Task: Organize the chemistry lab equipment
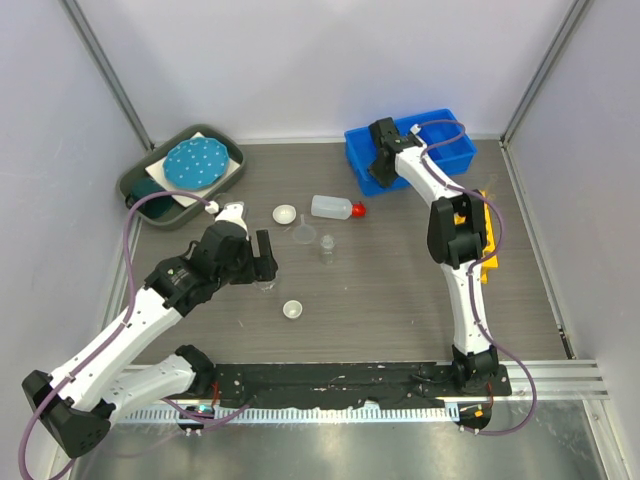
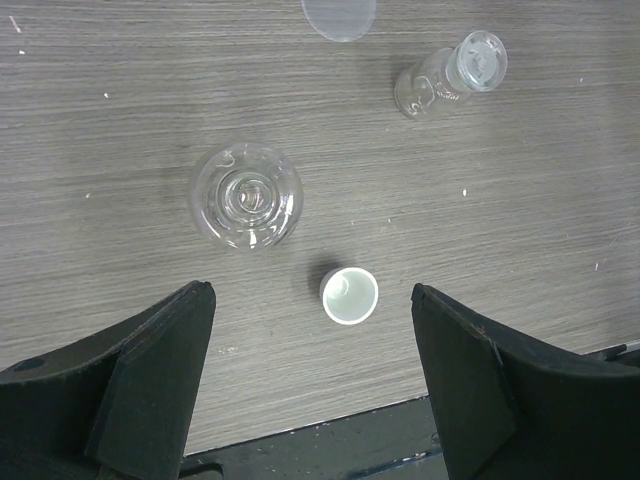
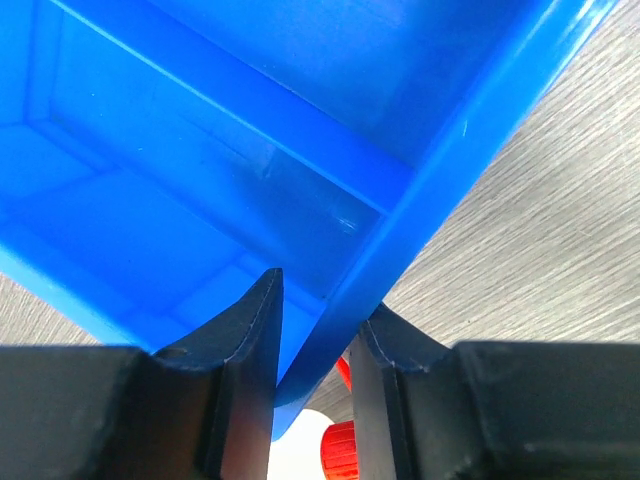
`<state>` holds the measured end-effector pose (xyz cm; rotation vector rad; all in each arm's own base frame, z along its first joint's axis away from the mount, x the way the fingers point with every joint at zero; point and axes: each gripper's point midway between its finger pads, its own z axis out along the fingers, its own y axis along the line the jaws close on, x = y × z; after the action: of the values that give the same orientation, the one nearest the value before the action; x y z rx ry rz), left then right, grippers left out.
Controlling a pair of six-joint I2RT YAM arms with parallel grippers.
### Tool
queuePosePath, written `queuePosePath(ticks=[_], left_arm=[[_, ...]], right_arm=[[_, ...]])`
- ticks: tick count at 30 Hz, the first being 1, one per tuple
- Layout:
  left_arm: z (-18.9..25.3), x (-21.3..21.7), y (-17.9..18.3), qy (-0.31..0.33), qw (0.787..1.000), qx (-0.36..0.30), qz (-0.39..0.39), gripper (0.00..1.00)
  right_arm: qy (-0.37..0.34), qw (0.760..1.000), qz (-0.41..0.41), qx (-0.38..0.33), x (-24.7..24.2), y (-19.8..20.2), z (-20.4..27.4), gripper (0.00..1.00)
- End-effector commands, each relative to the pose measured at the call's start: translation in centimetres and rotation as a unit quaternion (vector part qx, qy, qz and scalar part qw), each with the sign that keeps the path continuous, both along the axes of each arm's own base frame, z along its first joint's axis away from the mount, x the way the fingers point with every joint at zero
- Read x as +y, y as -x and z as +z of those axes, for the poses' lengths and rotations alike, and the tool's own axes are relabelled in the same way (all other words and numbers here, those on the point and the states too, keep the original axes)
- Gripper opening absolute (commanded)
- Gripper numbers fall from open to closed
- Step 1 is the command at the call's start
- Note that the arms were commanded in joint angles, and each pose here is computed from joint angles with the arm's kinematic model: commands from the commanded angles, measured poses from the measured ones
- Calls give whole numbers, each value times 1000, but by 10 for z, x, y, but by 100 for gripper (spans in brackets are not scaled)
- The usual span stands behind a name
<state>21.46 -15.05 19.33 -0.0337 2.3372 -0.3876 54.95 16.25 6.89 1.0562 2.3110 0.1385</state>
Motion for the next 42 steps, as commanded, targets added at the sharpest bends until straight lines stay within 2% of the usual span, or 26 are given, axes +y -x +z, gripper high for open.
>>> queuePosePath(ticks=[1, 11, 23, 42], left_arm=[[7, 1, 1, -2, 1000, -8, -7, 84], [7, 0, 0, -3, 1000, -6, -7, 84], [13, 1, 2, 3, 1000, -8, -5, 84], [17, 5, 8, 13, 1000, -11, -1, 84]], right_arm=[[56, 994, 86, -25, 2, -17, -3, 1], [74, 994, 75, -41, -12, -7, 6, 1], [91, 988, 74, -99, -24, 16, 62, 1], [151, 976, 94, -125, -30, 45, 99, 1]])
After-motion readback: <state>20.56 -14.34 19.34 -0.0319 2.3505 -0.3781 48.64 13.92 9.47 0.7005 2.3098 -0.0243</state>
